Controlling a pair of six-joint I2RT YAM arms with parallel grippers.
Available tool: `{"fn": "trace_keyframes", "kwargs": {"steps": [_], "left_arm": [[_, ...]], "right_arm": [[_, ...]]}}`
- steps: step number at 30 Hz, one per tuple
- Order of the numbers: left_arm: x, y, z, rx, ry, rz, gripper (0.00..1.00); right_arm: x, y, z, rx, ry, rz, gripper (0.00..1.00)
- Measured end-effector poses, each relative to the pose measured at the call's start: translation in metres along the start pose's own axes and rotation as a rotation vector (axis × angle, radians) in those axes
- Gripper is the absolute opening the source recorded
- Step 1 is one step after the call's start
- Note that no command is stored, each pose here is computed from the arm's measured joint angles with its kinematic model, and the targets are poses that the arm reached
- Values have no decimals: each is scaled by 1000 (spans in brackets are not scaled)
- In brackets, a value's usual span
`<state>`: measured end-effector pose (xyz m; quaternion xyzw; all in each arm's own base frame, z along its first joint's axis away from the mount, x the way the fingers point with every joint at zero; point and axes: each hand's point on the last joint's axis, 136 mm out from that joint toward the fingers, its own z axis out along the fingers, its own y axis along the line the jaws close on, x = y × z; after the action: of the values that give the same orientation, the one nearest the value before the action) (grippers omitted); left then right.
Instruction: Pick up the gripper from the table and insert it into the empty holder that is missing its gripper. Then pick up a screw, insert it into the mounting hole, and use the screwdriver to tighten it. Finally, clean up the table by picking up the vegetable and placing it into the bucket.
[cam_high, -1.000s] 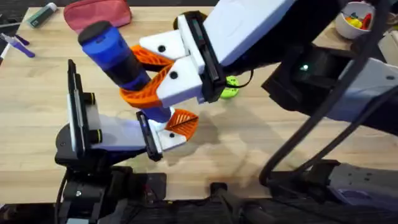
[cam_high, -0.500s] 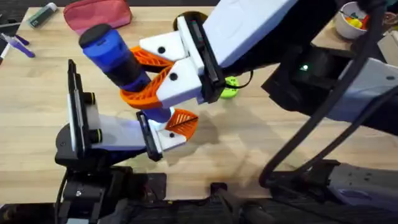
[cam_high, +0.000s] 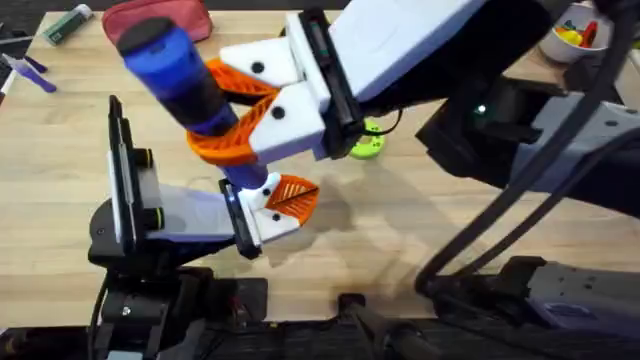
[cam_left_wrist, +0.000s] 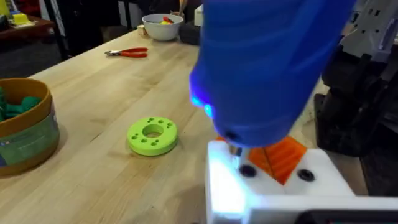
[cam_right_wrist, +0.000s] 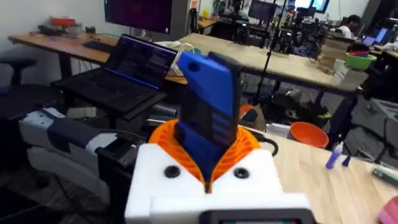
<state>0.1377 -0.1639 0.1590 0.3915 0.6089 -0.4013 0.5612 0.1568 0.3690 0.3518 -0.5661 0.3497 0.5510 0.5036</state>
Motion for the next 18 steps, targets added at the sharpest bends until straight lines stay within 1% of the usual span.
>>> {"fn": "trace_keyframes", "kwargs": {"steps": [6, 10, 14, 18], "left_arm": [[0, 0, 0, 0, 0, 0, 17], [0, 0, 0, 0, 0, 0, 17], [0, 0, 0, 0, 0, 0, 17], [0, 0, 0, 0, 0, 0, 17]], "right_arm": [[-9, -14, -12, 46, 7, 57, 29], [-17, -20, -12, 54, 24, 95, 29], [-17, -28, -13, 68, 78, 179, 29], [-11, -42, -28, 122, 175, 292, 29]]}}
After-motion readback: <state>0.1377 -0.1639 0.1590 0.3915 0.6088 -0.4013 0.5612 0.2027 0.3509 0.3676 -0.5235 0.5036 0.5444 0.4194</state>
